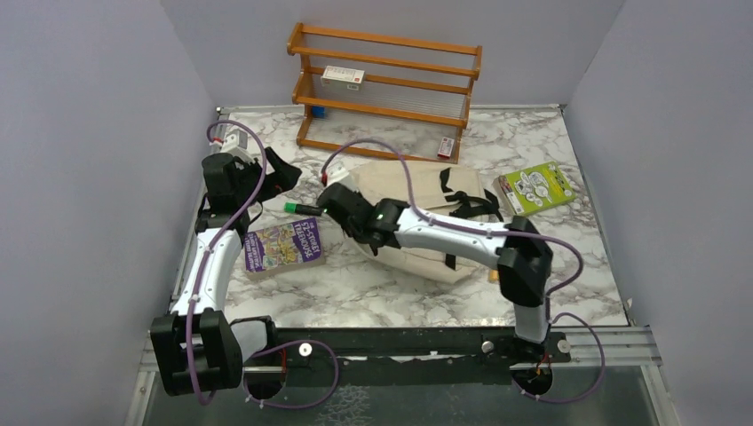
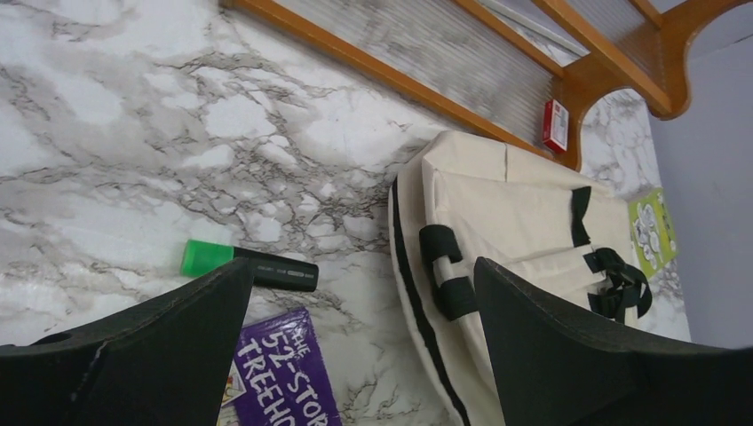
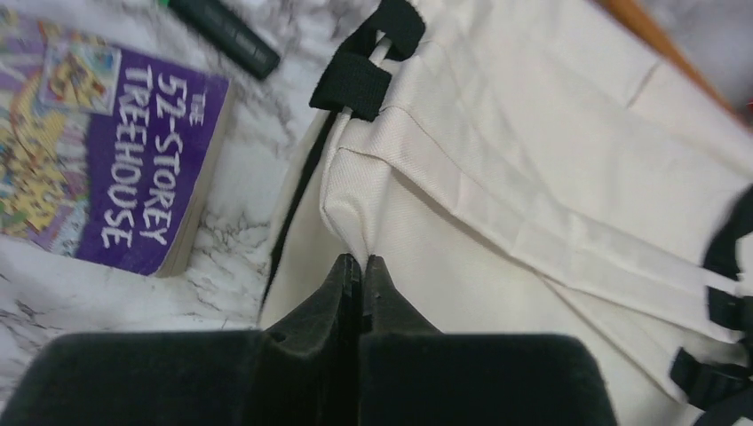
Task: Pack the student bag
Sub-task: Adjust the student bag at the center of the board.
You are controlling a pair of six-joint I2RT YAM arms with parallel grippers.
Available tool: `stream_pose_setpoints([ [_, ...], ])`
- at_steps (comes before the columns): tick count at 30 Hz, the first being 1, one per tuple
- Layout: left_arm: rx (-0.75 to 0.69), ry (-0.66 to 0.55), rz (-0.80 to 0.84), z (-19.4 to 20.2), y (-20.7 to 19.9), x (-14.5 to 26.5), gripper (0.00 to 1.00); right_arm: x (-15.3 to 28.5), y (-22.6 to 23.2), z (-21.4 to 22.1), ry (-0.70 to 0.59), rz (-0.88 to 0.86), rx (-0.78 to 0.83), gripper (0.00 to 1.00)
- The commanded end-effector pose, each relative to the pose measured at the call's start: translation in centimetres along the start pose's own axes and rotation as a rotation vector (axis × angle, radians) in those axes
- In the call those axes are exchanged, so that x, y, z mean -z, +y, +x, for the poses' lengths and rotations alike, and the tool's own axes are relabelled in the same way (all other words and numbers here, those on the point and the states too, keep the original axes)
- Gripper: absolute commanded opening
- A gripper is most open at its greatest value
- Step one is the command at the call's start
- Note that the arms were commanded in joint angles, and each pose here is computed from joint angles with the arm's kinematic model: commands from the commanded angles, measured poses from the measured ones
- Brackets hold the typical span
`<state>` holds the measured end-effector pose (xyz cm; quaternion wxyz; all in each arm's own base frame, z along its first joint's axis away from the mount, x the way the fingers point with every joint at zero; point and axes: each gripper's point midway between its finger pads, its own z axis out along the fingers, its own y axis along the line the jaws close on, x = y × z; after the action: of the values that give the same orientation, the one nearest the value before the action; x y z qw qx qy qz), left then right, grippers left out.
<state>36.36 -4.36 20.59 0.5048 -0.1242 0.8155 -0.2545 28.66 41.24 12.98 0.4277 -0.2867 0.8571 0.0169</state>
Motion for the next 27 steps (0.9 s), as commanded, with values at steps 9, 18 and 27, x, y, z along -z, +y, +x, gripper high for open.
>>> stream_pose_setpoints([
  [9, -0.043, -0.049, 0.205, -1.1, -4.1, 0.9, 0.95, 10.8, -12.7, -13.6, -0.339, 0.047, -0.233, 0.00],
  [18, -0.037, -0.041, 0.222, -0.9, -4.4, 0.8, 0.95, 15.2, -12.1, -21.1, -0.500, -0.103, -0.293, 0.01],
  [27, -0.035, -0.061, 0.241, -1.2, -4.9, 1.2, 0.95, 16.2, -11.5, -22.5, -0.588, -0.173, -0.442, 0.00],
])
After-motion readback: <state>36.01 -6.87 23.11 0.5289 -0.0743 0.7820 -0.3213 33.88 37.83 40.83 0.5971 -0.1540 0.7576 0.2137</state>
